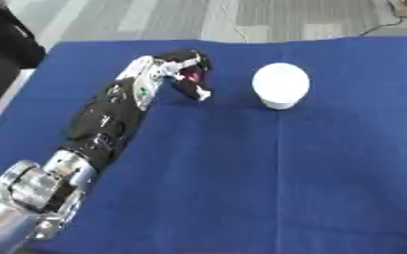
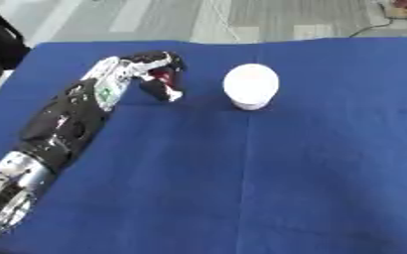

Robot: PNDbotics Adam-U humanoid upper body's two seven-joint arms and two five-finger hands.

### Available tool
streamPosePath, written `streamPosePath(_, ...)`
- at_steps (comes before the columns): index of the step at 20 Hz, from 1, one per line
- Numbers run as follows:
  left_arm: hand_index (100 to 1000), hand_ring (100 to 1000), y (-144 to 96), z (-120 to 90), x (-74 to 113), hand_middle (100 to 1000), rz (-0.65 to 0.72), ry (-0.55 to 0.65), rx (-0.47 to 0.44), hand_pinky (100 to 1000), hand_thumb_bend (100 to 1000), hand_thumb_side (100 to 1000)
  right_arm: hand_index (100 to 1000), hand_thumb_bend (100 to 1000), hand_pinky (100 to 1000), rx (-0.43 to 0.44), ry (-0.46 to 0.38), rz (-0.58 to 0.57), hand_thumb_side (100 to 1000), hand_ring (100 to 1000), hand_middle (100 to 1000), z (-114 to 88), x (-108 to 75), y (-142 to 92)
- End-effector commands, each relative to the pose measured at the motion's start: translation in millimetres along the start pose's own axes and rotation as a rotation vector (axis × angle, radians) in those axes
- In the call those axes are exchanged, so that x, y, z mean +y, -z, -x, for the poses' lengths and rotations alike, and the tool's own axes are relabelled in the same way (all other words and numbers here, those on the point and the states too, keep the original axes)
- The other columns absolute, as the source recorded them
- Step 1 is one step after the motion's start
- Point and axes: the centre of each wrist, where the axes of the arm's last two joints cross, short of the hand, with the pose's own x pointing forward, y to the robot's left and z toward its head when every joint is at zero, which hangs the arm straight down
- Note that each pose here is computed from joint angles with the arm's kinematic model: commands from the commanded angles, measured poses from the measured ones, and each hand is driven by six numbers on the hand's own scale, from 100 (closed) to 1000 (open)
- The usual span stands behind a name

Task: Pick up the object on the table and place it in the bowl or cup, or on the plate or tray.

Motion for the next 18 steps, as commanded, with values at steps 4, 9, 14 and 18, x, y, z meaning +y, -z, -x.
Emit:
streamPosePath(4,431,295,-7.8,-2.1,34.6,454,-0.046,0.037,-0.013,156,100,320,799,100,464,-0.013,-0.011,-0.003,1000,704,738,-1.7,-4.7,2.4)
streamPosePath(9,426,283,-9.7,-9.0,42.9,446,-0.059,0.034,-0.052,144,100,319,799,100,465,-0.006,-0.014,-0.003,1000,704,738,-0.5,-5.5,0.1)
streamPosePath(14,422,272,-12.8,-17.9,53.3,440,-0.079,0.031,-0.100,137,100,313,799,100,466,-0.002,-0.017,-0.002,1000,703,738,0.1,-6.0,-1.3)
streamPosePath(18,422,270,-15.7,-25.1,61.0,439,-0.085,0.032,-0.133,134,100,311,799,100,467,0.001,-0.018,-0.002,1000,703,738,0.6,-6.2,-2.3)
